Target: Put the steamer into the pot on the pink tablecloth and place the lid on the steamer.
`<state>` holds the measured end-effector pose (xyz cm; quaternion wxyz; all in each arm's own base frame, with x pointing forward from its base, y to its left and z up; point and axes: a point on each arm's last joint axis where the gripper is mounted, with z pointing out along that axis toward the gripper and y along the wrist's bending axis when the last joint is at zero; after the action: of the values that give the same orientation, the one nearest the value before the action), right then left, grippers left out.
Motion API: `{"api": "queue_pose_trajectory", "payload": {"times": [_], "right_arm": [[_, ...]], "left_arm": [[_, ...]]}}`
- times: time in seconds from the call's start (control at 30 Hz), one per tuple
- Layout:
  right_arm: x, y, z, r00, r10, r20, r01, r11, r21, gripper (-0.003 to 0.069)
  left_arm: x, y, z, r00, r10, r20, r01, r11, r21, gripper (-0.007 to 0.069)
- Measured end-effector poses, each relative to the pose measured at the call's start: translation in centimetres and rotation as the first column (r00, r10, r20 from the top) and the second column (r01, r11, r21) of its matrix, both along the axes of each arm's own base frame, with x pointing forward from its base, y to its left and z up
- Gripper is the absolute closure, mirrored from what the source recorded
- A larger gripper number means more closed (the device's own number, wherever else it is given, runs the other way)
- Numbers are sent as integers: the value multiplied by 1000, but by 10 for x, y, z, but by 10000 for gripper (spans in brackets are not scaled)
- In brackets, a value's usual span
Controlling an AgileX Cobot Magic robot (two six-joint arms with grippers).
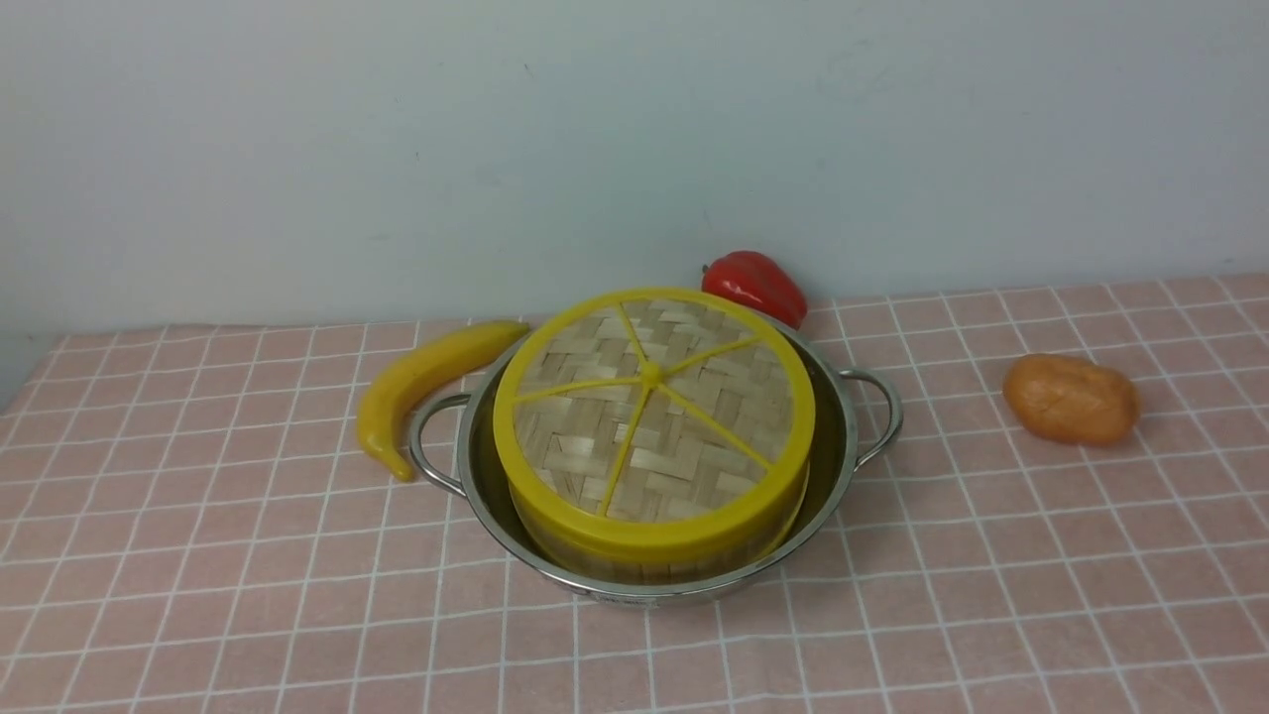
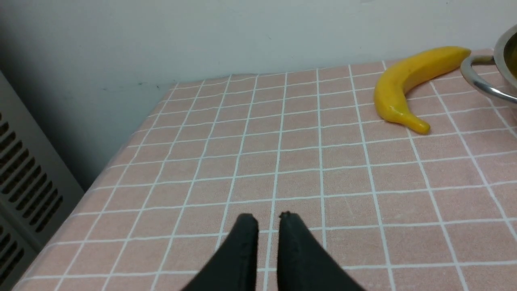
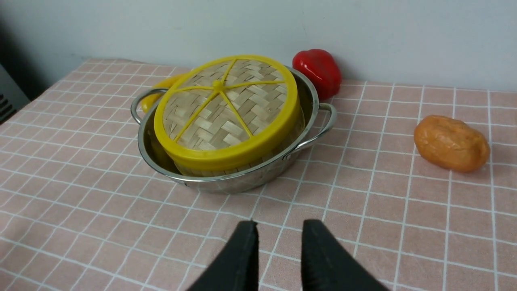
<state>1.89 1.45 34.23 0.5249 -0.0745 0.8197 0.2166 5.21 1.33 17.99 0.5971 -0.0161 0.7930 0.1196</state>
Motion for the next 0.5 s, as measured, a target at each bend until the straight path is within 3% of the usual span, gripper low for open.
{"api": "queue_pose_trajectory", "payload": {"times": [0.17, 0.23, 0.3, 0.5], "right_arm": [[-3, -3, 0, 999, -35, 33, 36, 999, -21, 467], [-7, -9, -2, 985, -137, 108, 143, 989, -48, 459], [-7, -13, -9, 951, -242, 191, 257, 965, -59, 451], [6, -16, -50, 834, -368, 412, 406, 914, -7, 432]], "left_arm": [[0, 0, 0, 1000, 0, 1, 0, 1000, 0, 550], [0, 0, 0, 1000, 0, 2, 0, 1000, 0, 550], [0, 0, 0, 1000, 0, 2, 0, 1000, 0, 550], [0, 0, 0, 1000, 0, 3, 0, 1000, 1, 550]]}}
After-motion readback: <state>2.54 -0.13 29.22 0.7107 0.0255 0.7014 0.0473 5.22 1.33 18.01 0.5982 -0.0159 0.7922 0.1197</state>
